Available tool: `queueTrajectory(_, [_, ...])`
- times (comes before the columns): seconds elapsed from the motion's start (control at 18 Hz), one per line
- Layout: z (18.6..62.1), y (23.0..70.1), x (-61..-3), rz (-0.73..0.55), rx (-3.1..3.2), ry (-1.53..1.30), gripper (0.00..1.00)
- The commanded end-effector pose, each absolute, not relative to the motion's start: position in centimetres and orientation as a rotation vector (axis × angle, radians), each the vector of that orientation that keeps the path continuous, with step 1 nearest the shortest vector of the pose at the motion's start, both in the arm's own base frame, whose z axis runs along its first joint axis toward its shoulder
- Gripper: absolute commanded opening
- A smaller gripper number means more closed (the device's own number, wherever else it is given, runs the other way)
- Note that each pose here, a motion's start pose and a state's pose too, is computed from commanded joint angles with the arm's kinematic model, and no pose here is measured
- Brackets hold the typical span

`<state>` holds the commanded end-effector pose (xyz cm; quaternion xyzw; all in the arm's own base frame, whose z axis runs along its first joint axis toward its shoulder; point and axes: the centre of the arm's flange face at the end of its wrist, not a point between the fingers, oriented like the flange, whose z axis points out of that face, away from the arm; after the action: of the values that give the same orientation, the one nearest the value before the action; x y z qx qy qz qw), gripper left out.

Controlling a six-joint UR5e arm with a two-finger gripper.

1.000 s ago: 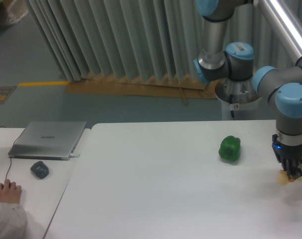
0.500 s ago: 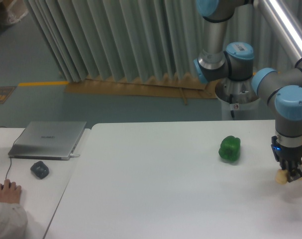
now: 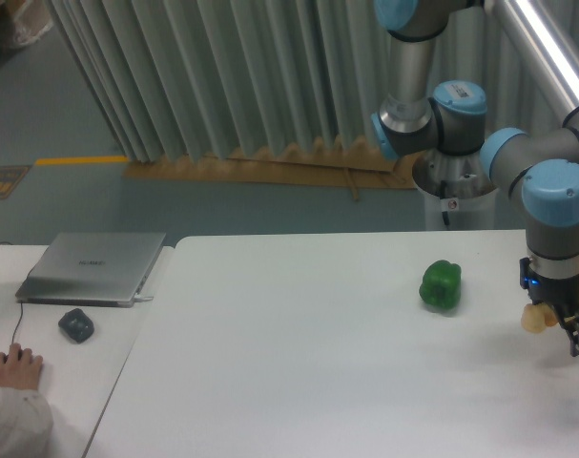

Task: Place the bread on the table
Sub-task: 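Lower the held bread toward the table surface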

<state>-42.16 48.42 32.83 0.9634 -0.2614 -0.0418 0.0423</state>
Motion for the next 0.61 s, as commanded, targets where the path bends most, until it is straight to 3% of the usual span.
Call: queueTrajectory(0.61, [32.52,48.84,-42.84,-0.191,2.947,-0.815,1.0])
